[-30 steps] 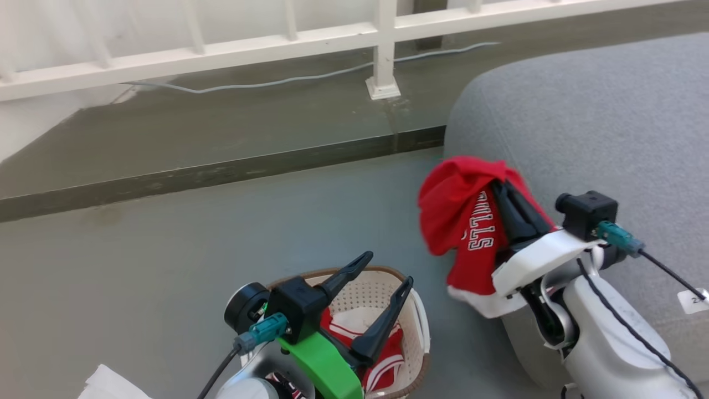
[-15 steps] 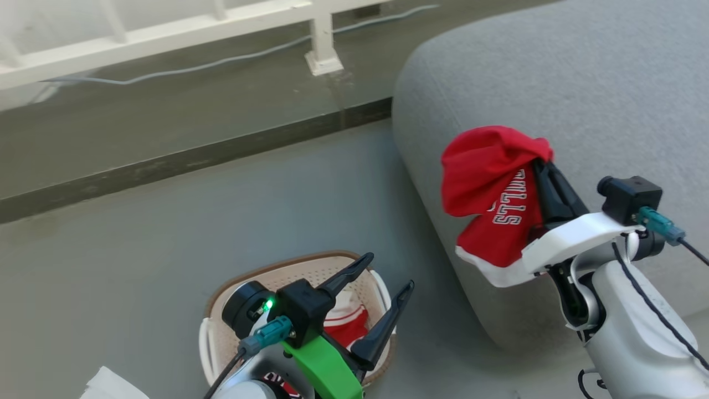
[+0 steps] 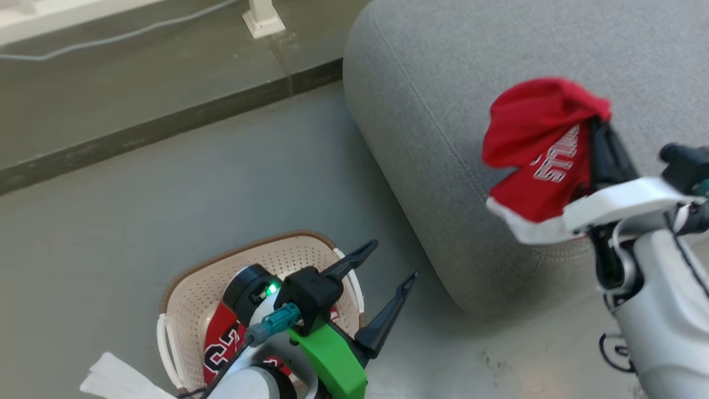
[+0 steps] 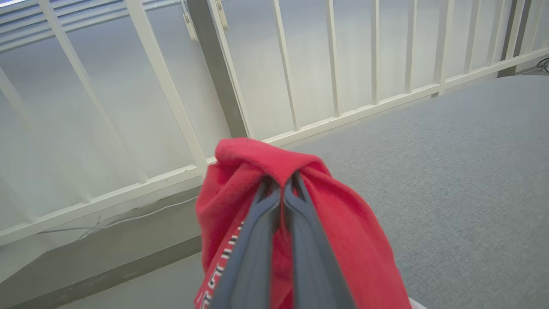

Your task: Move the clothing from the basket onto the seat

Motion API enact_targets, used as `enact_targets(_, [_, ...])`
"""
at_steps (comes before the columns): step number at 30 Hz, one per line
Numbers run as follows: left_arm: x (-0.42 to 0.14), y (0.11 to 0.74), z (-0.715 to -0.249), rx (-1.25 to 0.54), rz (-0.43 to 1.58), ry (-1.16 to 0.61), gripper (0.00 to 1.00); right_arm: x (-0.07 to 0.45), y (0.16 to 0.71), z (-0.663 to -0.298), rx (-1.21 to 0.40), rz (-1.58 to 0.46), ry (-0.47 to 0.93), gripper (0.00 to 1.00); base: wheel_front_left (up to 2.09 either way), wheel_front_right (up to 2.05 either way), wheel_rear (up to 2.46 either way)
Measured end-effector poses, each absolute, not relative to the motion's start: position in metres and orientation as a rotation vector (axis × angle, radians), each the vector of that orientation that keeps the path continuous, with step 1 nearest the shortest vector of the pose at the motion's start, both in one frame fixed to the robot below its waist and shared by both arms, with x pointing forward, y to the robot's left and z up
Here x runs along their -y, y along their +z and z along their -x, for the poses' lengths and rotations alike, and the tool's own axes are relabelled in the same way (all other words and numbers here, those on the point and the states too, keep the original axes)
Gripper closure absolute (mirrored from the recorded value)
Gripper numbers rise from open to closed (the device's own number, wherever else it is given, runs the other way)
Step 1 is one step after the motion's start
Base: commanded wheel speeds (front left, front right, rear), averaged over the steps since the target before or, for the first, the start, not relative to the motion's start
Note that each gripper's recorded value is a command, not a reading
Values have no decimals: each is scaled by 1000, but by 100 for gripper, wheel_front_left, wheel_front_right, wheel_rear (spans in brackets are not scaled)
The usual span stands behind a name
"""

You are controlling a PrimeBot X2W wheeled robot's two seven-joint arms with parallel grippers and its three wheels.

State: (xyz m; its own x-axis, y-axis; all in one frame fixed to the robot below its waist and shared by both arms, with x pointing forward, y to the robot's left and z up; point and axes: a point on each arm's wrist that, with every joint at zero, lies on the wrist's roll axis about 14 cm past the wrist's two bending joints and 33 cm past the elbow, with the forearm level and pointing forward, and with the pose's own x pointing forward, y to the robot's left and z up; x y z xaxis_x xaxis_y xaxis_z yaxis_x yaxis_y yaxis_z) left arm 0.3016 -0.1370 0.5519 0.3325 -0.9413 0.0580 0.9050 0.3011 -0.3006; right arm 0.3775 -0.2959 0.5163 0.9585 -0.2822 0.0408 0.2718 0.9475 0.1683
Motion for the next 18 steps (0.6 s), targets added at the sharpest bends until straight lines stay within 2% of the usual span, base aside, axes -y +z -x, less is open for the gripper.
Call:
enact_targets(7, [143,547,-313,-152,310,-1250,0,335,537,-393,114,-114,-357,100,0,0,0])
enact_targets(18, [143,535,-337,-157,298,-1245,0,375,569,-439,172,-33,-404,100,0,0,0])
